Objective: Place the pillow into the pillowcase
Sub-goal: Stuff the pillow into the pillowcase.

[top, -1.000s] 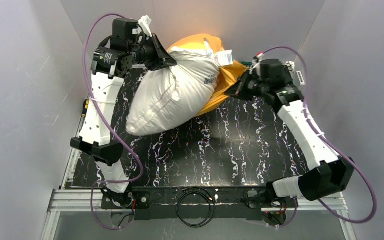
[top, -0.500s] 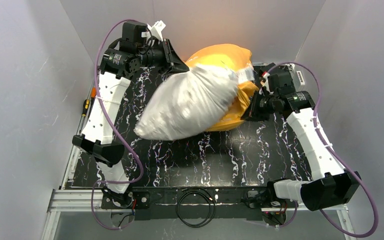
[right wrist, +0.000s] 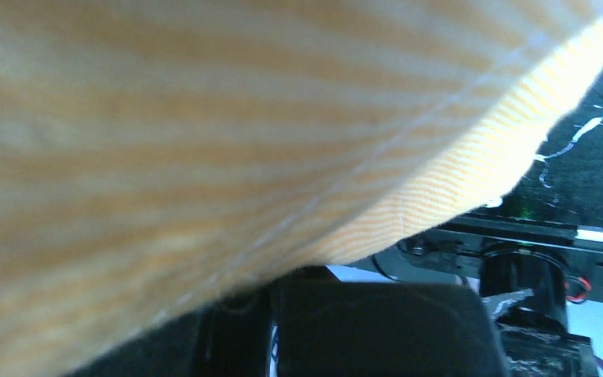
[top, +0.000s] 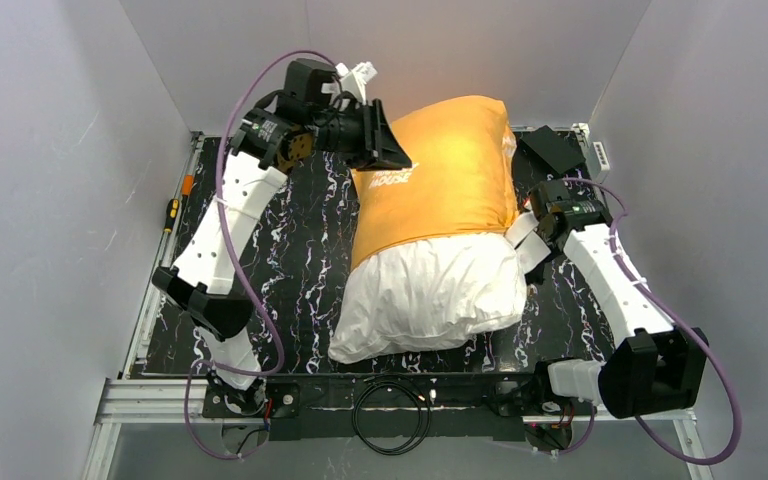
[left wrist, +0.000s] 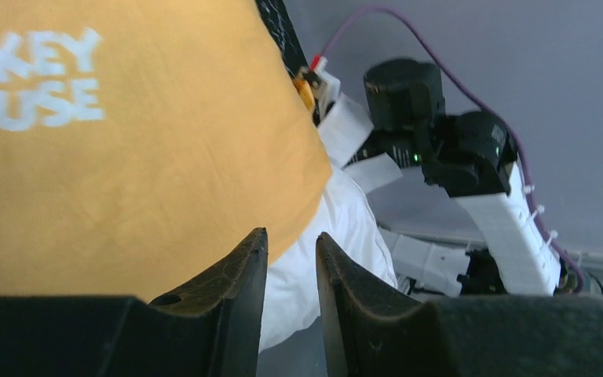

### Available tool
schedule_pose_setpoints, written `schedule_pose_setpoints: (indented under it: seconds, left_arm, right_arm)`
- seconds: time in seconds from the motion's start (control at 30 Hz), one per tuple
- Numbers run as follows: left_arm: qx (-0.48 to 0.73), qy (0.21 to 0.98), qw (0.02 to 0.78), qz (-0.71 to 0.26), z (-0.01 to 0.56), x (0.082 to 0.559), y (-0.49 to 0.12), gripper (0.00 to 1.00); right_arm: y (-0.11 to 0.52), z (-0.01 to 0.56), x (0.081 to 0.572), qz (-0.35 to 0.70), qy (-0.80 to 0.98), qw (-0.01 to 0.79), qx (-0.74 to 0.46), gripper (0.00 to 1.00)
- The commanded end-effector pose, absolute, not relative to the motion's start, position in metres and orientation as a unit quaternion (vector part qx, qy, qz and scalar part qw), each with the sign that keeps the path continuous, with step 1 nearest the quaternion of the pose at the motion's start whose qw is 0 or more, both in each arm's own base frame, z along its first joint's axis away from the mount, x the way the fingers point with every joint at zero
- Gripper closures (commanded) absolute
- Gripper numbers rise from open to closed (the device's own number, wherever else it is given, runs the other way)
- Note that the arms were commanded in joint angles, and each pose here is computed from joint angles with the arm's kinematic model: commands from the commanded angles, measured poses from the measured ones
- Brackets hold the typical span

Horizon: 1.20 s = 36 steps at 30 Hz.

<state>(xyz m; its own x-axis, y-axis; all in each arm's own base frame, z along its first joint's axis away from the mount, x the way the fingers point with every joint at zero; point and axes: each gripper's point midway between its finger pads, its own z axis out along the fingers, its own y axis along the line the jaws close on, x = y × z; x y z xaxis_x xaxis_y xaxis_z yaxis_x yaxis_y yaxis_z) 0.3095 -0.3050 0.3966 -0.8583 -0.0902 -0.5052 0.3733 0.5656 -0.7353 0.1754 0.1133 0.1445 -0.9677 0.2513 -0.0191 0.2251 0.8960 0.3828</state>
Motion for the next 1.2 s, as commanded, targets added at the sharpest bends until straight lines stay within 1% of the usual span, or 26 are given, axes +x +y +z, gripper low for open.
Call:
schedule_pose_setpoints:
  seconds: [0.0, 0.17, 0.3, 0.4, 0.47, 0.57, 0.63, 0.7, 0.77, 0.83, 0.93, 1.03, 1.17]
  left_arm:
    - [0.201, 0.802, 0.238, -0.510, 0.433, 0.231, -0.333, 0.71]
    - [0.329, 0.759, 0.213, -0.520, 0.435, 0.143, -0.371, 0.71]
    - [0.436, 0.734, 0.183, -0.487, 0.398, 0.074, -0.404, 0.69]
    - [0.481, 0.735, 0.167, -0.448, 0.360, 0.053, -0.425, 0.69]
    - [0.492, 0.748, 0.166, -0.414, 0.330, 0.054, -0.435, 0.70]
    - [0.478, 0.789, 0.194, -0.335, 0.287, 0.081, -0.439, 0.70]
    - [0.450, 0.820, 0.240, -0.260, 0.265, 0.116, -0.430, 0.69]
    - [0.388, 0.857, 0.277, -0.197, 0.250, 0.160, -0.412, 0.68]
    - [0.326, 0.884, 0.283, -0.177, 0.238, 0.198, -0.395, 0.67]
    - [0.265, 0.903, 0.302, -0.150, 0.231, 0.238, -0.374, 0.61]
    - [0.219, 0.910, 0.332, -0.115, 0.231, 0.282, -0.351, 0.51]
    - [0.194, 0.916, 0.337, -0.102, 0.230, 0.311, -0.335, 0.43]
    - [0.166, 0.924, 0.328, -0.109, 0.227, 0.330, -0.325, 0.41]
  right_arm:
    - [0.148, 0.195, 0.217, 0.287, 0.946, 0.078, 0.129, 0.99]
    - [0.173, 0.221, 0.249, 0.355, 0.921, 0.083, 0.137, 0.99]
    - [0.182, 0.239, 0.264, 0.384, 0.908, 0.094, 0.141, 0.99]
    - [0.190, 0.251, 0.270, 0.410, 0.896, 0.098, 0.144, 0.99]
    - [0.194, 0.259, 0.272, 0.425, 0.887, 0.098, 0.149, 0.99]
    - [0.196, 0.270, 0.274, 0.436, 0.881, 0.103, 0.151, 0.99]
    - [0.195, 0.273, 0.272, 0.434, 0.882, 0.106, 0.151, 0.99]
    - [0.192, 0.270, 0.267, 0.425, 0.887, 0.107, 0.147, 0.99]
    - [0.189, 0.265, 0.260, 0.416, 0.892, 0.103, 0.143, 0.99]
    - [0.185, 0.262, 0.252, 0.409, 0.896, 0.102, 0.140, 0.99]
    - [0.177, 0.251, 0.237, 0.386, 0.908, 0.096, 0.131, 0.99]
    - [0.167, 0.235, 0.226, 0.353, 0.924, 0.096, 0.111, 0.99]
    - [0.148, 0.217, 0.215, 0.298, 0.946, 0.098, 0.083, 0.99]
